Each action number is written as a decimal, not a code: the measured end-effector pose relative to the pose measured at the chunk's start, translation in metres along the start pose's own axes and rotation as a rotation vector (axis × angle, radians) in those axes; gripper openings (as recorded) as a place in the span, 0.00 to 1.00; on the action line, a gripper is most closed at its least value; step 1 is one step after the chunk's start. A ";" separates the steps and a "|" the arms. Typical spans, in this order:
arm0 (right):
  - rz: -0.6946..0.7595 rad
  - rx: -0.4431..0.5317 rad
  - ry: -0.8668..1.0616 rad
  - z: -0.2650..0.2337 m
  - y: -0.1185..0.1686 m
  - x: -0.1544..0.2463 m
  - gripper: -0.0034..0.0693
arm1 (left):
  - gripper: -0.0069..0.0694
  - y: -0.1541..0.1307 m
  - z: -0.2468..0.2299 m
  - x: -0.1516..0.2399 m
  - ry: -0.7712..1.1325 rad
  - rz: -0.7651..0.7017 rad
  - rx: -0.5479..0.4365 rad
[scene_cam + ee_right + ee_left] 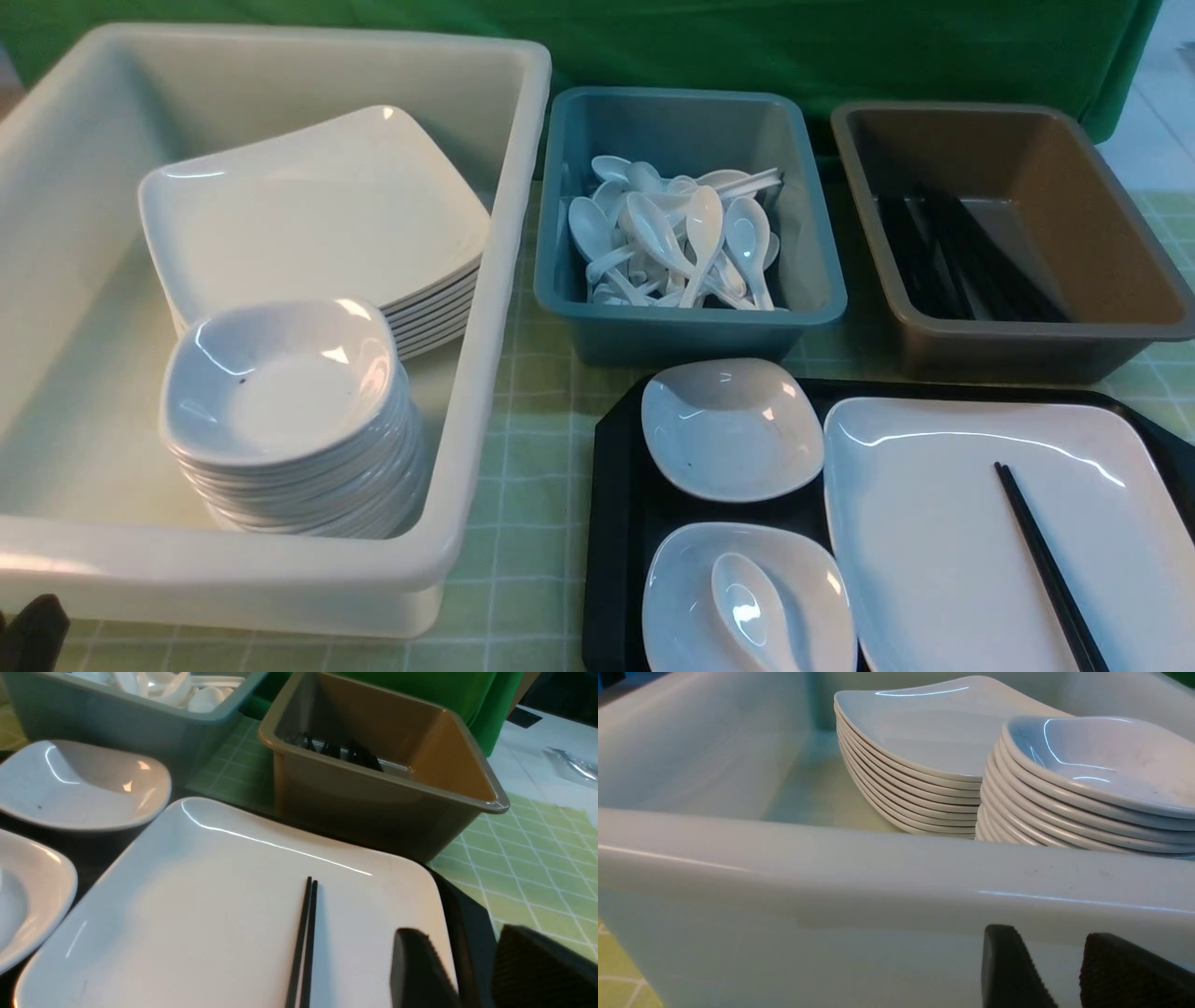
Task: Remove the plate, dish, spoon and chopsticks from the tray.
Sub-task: Use the right arm to grab a pair of chopsticks from the plate, then use the right arm to put the chopsticks into the small storage box on the right
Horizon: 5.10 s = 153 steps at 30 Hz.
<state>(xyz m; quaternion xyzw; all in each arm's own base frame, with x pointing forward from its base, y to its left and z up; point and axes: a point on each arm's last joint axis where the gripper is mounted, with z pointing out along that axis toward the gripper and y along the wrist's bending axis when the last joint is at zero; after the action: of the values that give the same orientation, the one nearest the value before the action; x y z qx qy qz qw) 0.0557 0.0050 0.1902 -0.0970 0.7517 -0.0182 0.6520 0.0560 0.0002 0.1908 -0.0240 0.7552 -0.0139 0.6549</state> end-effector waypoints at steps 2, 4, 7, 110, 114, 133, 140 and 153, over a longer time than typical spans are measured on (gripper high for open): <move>0.000 0.000 0.000 0.000 0.000 0.000 0.38 | 0.38 0.000 0.000 0.000 0.000 0.000 0.000; 0.000 0.000 0.000 0.000 0.000 0.000 0.38 | 0.38 0.000 0.000 0.000 0.000 0.000 0.000; 0.000 0.000 0.000 0.000 0.000 0.000 0.38 | 0.38 0.000 0.000 0.000 0.000 0.000 0.000; 0.109 -0.226 1.301 0.172 0.020 -0.006 0.27 | 0.38 0.000 0.000 0.000 0.000 0.003 -0.001; 0.109 -0.225 1.279 0.171 0.019 -0.012 0.19 | 0.38 0.000 0.000 0.000 0.000 0.004 -0.001; 0.147 -0.180 0.722 0.217 -0.005 -0.189 0.19 | 0.38 0.000 0.000 0.000 0.000 0.006 -0.001; 0.116 -0.111 0.550 0.326 -0.008 -0.177 0.19 | 0.38 0.000 0.000 0.000 -0.001 0.006 -0.001; 0.249 -0.050 0.630 0.400 -0.001 -0.091 0.43 | 0.38 0.000 0.000 0.000 -0.002 0.007 -0.002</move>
<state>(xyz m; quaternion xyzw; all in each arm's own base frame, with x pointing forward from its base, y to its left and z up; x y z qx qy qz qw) 0.4613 0.0593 0.2193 -0.0098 0.9225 0.0511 0.3825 0.0558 0.0003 0.1909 -0.0217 0.7548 -0.0109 0.6556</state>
